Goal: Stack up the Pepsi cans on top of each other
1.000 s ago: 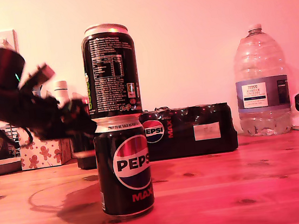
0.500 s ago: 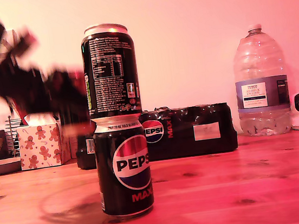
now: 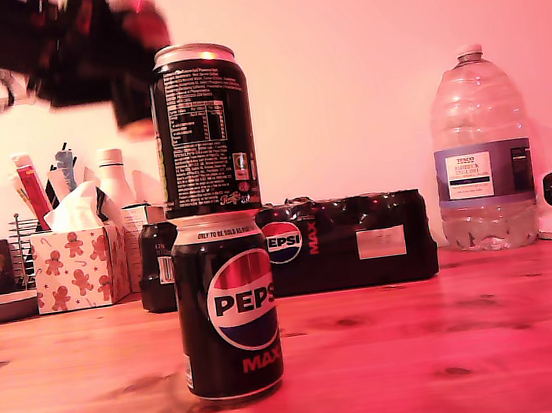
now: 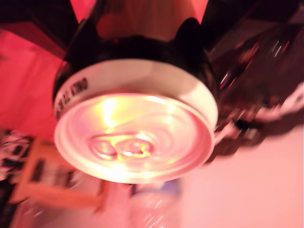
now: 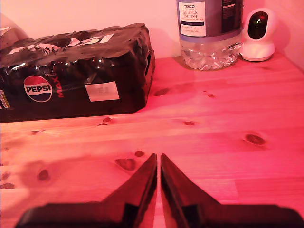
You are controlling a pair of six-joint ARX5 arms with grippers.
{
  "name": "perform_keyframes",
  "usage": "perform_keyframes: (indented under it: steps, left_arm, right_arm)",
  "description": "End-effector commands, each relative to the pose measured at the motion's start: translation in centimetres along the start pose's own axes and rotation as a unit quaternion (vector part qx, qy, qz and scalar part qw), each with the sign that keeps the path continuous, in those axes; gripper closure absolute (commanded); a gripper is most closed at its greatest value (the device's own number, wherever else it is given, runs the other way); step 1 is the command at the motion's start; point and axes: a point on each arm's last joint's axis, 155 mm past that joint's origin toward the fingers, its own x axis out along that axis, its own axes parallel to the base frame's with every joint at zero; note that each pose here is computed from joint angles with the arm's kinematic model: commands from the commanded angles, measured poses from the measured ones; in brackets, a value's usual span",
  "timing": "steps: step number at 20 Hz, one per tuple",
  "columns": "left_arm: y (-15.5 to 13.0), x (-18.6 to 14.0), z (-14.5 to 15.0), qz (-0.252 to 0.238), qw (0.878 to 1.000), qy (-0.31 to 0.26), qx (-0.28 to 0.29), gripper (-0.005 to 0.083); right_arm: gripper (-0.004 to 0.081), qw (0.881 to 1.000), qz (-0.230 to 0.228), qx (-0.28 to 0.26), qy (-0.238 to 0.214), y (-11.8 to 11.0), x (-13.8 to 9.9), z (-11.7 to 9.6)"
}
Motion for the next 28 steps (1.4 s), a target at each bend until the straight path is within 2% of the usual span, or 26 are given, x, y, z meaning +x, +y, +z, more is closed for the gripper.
perform_keyframes:
  steps: [1,6,17,23,28]
  left_arm:
    - [-0.7,-0.8,2.5,-0.002,0.999,-0.032,0.023,0.0439]
    - [-1.8,-1.1,2.7,-0.013,0.999,-0.025,0.017,0.0439]
    - [-6.6,-3.2,5.2,-0.047,0.998,-0.04,0.03,0.0439]
    - [-9.3,-2.6,4.7,-0.077,0.996,-0.026,0.021,0.0439]
    - [-10.2,-2.2,4.4,-0.08,0.996,-0.016,0.021,0.0439]
  right_arm:
    - [0.0783,1.0,-0.002,0.002,0.004,-0.1,0.0,-0.5]
    - [0.0783,1.0,-0.002,0.002,0.004,-0.1,0.0,-0.5]
    - [0.0783,1.0,-0.002,0.014,0.004,-0.1,0.0,-0.5]
    - [0.0783,1.0,-0.002,0.014,0.005,-0.1,0.0,-0.5]
    - [0.0783,1.0,-0.002,0.014,0.004,-0.1,0.0,-0.5]
